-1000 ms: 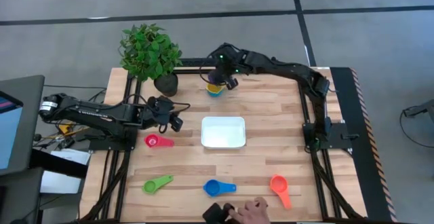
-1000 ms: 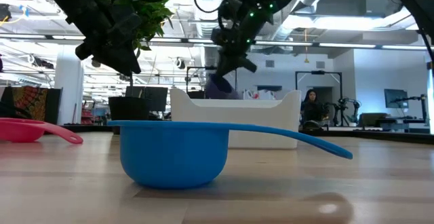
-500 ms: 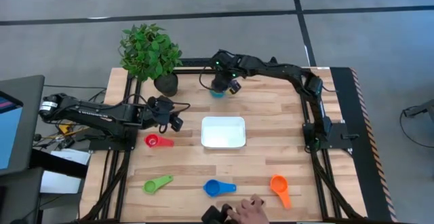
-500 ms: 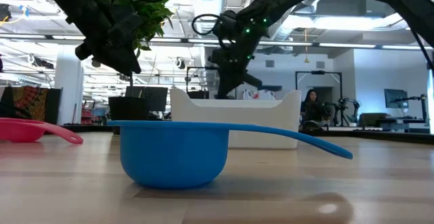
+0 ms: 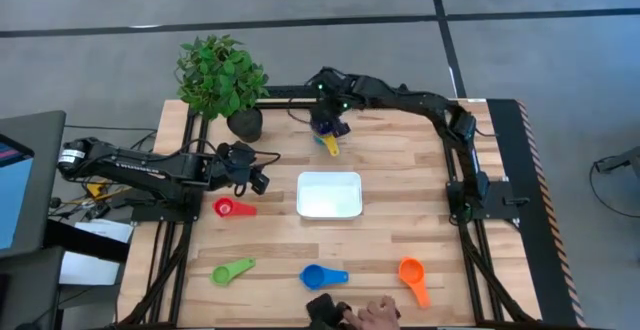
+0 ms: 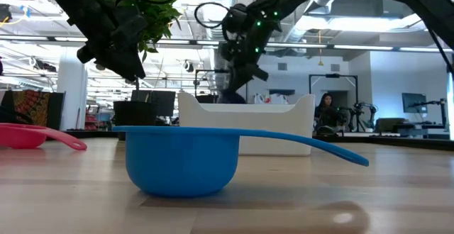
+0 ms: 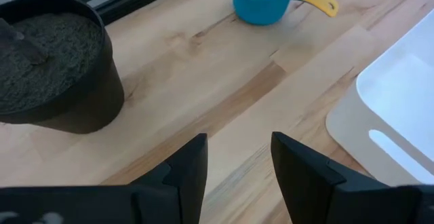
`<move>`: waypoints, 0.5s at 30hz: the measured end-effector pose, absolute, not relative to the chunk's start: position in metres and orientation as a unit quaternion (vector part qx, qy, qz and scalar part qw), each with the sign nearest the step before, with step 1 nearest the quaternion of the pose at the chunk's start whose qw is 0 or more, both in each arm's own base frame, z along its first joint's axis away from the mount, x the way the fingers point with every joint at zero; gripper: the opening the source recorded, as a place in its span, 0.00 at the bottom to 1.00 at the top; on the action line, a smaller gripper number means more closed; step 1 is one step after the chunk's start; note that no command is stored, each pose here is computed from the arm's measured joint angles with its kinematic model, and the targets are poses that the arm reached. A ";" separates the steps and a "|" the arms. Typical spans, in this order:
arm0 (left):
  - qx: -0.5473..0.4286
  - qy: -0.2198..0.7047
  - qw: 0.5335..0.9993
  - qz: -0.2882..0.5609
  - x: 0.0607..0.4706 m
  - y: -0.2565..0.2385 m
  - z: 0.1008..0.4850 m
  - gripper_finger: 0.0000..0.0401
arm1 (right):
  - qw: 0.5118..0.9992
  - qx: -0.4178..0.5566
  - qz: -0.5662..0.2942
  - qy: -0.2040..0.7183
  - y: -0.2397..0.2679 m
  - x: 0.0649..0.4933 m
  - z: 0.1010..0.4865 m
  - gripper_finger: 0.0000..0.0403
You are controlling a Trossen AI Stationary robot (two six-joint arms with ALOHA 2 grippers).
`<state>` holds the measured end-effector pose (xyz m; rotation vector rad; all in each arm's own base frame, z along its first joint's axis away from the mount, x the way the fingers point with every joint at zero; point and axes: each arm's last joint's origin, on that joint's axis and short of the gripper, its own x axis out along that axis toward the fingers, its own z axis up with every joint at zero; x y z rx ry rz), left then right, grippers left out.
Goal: Nest measuring cups in basket
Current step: Stack the dark blue measuring cup on top of the yellow measuring cup
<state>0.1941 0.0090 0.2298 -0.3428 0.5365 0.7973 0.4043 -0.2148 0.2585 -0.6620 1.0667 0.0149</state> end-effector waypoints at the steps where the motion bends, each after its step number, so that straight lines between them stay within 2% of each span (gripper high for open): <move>1: -0.163 0.257 0.873 0.381 0.194 0.009 0.230 0.38 | 0.820 -0.285 -0.010 0.496 -0.218 0.403 0.264 0.04; 6: -0.156 0.261 0.874 0.379 0.194 0.009 0.230 0.38 | 0.858 -0.080 -0.119 0.494 -0.231 0.390 0.283 0.04; 10: -0.154 0.265 0.873 0.380 0.193 0.009 0.229 0.38 | 0.863 0.103 -0.130 0.477 -0.243 0.379 0.276 0.02; 15: -0.148 0.276 0.869 0.382 0.192 0.009 0.228 0.38 | 0.846 0.168 -0.154 0.482 -0.257 0.384 0.251 0.01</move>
